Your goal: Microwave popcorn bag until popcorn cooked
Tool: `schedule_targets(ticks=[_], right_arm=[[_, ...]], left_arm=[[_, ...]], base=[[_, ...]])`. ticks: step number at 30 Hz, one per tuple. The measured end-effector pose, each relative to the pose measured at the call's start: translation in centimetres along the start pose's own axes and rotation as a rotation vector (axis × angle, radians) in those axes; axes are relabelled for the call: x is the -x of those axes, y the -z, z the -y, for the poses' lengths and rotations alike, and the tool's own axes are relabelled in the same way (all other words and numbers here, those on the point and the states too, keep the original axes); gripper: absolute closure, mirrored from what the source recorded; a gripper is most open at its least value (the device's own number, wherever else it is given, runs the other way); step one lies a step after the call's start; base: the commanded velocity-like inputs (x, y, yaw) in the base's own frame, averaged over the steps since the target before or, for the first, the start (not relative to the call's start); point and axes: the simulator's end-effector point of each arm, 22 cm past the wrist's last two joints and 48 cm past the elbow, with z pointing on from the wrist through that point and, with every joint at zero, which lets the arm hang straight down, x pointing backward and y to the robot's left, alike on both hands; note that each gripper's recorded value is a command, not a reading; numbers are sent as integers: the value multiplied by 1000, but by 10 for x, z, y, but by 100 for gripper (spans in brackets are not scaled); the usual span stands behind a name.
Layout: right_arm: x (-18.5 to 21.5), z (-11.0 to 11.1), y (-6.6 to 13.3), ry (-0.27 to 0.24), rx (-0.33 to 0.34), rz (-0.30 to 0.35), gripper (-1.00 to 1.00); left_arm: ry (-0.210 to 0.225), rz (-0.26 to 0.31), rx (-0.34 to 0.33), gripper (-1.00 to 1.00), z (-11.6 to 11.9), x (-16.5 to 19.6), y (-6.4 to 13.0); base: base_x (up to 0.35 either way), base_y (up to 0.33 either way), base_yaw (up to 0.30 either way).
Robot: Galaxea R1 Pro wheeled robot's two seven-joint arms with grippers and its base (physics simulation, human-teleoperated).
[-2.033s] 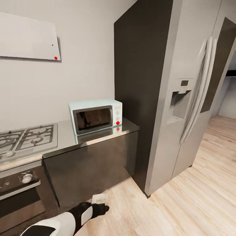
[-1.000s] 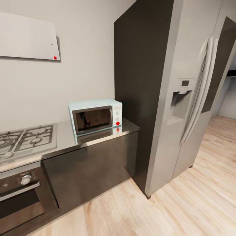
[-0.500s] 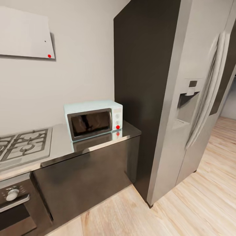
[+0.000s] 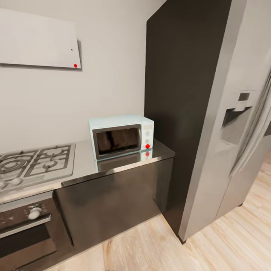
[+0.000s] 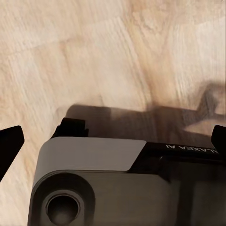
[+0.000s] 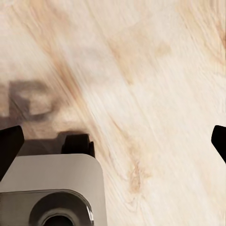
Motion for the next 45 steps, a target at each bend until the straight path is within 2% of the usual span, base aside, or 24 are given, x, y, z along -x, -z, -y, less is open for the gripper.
schedule_targets(ticks=[45], right_arm=[[0,-2,0,0,3,2,-100]], left_arm=[[0,0,3,-100,-2,0,0]], base=[[0,0,269]])
